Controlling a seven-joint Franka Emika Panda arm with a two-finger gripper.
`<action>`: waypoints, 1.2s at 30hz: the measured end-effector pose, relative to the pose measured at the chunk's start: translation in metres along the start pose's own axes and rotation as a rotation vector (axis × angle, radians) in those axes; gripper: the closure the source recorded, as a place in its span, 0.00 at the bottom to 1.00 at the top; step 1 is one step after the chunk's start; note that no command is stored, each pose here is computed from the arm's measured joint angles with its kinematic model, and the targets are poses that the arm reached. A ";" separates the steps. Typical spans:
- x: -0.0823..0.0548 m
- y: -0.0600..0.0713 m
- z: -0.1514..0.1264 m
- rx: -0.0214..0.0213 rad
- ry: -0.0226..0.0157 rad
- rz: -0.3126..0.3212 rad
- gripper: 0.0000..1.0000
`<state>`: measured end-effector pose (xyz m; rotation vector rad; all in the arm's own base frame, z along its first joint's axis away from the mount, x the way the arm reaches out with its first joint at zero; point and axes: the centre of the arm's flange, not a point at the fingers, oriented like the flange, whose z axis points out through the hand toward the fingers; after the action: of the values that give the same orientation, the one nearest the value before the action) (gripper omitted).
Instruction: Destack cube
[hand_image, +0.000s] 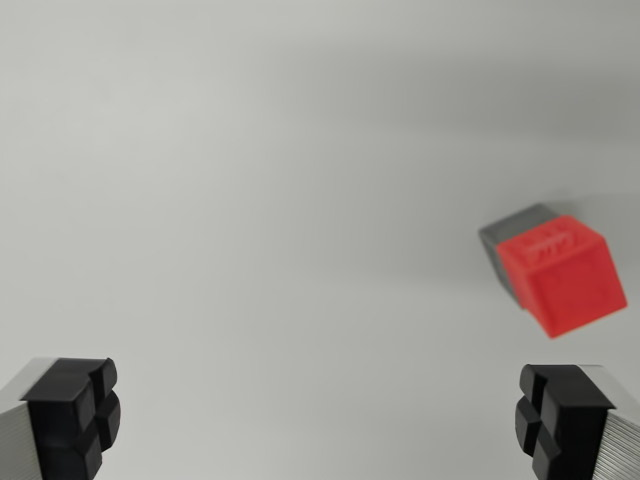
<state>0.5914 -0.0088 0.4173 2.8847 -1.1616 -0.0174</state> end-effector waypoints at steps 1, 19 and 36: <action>0.000 0.000 0.000 0.0000 0.0000 0.000 0.00; 0.001 0.002 0.002 -0.0013 -0.0013 -0.009 0.00; 0.013 0.027 0.020 0.0009 -0.0008 -0.082 0.00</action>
<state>0.5820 -0.0379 0.3984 2.9312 -1.0435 -0.0200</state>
